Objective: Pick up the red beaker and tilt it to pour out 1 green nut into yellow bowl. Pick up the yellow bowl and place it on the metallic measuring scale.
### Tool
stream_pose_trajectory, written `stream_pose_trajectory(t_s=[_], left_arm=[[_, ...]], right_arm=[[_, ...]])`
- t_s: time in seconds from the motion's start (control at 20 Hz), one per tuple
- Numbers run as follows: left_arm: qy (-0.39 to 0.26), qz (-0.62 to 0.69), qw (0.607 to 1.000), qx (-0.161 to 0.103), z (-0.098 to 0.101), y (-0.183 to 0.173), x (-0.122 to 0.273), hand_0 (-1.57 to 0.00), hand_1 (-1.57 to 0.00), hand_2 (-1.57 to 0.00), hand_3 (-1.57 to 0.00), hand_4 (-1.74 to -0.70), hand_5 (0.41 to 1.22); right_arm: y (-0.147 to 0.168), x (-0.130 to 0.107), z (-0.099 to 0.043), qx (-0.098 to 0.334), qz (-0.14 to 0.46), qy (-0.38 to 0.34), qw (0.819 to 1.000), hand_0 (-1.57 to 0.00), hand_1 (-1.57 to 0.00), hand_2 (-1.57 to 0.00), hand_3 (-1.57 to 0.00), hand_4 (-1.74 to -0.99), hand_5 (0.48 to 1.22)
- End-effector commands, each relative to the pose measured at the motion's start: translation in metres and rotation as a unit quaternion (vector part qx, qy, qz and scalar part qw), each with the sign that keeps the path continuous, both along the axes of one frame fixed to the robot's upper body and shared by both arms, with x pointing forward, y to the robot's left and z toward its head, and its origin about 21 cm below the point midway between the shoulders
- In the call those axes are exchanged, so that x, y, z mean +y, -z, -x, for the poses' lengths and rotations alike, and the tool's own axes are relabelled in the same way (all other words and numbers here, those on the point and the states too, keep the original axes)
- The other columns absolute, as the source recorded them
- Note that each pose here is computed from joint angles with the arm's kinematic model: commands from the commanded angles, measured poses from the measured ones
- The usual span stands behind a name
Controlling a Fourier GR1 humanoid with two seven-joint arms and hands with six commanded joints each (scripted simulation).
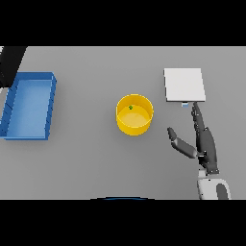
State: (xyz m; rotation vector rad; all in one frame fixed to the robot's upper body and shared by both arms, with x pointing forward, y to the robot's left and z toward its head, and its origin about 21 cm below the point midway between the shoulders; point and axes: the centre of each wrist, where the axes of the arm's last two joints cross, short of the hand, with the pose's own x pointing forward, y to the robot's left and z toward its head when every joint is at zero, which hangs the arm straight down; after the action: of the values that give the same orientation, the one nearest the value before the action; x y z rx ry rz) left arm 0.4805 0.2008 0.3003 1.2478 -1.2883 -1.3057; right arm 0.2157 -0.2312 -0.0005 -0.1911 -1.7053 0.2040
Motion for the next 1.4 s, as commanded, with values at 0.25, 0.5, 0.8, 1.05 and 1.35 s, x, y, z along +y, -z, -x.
stream_pose_trajectory(t_s=[0.25, 0.5, 0.8, 1.05, 1.35], left_arm=[[-0.117, 0.212, 0.970, -0.034, 0.020, 0.049, 0.080, -1.57, -1.57, -1.57, -1.43, -1.74, 1.221], [-0.213, 0.308, 0.926, -0.042, 0.059, 0.106, 0.111, -1.57, -1.57, -1.57, -1.46, -1.74, 1.221], [-0.273, 0.348, 0.896, -0.028, 0.108, 0.167, 0.121, -1.57, -1.57, -1.57, -1.45, -1.74, 1.221], [-0.293, 0.367, 0.883, -0.014, 0.126, 0.196, 0.123, -1.57, -1.57, -1.57, -1.52, -1.74, 1.199], [-0.303, 0.346, 0.888, 0.007, 0.129, 0.210, 0.124, -1.57, -1.57, -1.57, -1.50, -1.53, 0.865]], right_arm=[[0.001, -0.004, -0.003, -0.006, 0.011, -0.012, 1.000, 0.00, 0.00, 0.00, 0.00, -1.217, 0.599], [-0.001, -0.006, -0.003, 0.003, 0.029, -0.016, 0.999, 0.00, 0.00, 0.00, 0.00, -1.212, 0.641], [-0.001, -0.001, -0.001, 0.001, 0.033, -0.022, 0.999, 0.00, 0.00, 0.00, 0.00, -1.217, 0.664], [-0.002, -0.001, -0.002, -0.003, 0.035, -0.026, 0.999, 0.00, 0.00, 0.00, 0.00, -1.216, 0.667], [-0.001, -0.003, 0.000, -0.006, 0.037, -0.023, 0.999, 0.00, 0.00, 0.00, 0.00, -1.197, 0.664]])
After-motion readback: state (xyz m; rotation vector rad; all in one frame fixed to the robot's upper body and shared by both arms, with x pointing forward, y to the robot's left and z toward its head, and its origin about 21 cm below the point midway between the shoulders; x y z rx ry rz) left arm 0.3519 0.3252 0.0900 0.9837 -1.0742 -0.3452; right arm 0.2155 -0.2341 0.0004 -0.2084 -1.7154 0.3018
